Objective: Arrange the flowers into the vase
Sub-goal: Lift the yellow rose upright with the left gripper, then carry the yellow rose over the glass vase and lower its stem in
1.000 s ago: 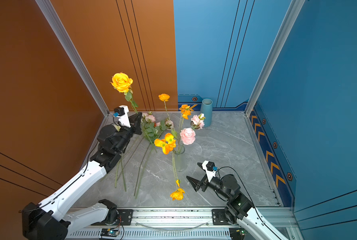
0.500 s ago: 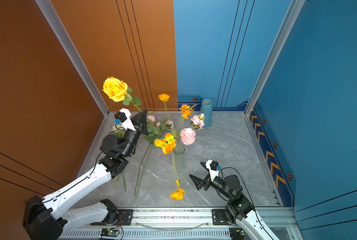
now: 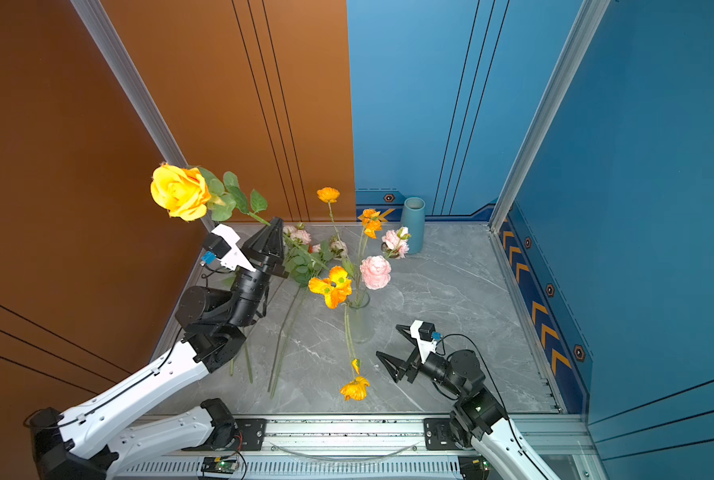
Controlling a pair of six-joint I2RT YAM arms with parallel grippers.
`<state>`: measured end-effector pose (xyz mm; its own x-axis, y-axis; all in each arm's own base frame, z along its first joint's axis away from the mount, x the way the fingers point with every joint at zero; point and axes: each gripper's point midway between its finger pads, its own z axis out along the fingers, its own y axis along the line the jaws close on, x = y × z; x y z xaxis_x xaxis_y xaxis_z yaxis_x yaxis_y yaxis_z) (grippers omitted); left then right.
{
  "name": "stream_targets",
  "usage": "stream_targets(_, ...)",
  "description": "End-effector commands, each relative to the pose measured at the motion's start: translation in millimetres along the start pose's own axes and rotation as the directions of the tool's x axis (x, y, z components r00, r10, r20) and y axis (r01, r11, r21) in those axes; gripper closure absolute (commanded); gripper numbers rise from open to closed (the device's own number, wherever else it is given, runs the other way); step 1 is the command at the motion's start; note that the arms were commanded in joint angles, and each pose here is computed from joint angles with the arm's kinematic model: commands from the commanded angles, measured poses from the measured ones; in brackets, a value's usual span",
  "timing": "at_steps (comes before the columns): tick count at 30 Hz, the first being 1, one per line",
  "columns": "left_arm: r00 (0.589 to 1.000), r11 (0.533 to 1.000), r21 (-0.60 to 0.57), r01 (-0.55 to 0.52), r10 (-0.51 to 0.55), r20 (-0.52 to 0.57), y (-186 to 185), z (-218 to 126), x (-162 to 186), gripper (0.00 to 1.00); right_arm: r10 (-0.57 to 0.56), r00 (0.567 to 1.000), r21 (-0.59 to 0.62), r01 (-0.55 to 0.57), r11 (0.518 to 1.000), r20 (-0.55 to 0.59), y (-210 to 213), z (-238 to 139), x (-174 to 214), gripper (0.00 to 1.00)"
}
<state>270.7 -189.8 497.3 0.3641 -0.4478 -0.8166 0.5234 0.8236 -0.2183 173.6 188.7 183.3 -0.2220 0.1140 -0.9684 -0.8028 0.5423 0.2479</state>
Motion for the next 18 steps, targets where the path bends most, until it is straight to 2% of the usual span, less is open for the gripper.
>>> stream_targets(1,0.999,0.999,-0.015,0.049,-0.049,0.013,0,0,-1,1.0,0.005,1.0,-0.021,-0.005,1.0,0.016,3,0,-3,0.0)
stream_targets(13,0.987,0.989,-0.048,0.142,-0.145,-0.066,-6,-4,37,1.0,0.012,1.0,-0.014,-0.011,1.0,0.018,2,0,-5,0.0)
stream_targets(18,0.984,0.988,-0.067,0.136,-0.142,-0.104,-6,-10,49,1.0,0.011,1.0,-0.015,-0.011,1.0,0.017,2,0,-4,0.0)
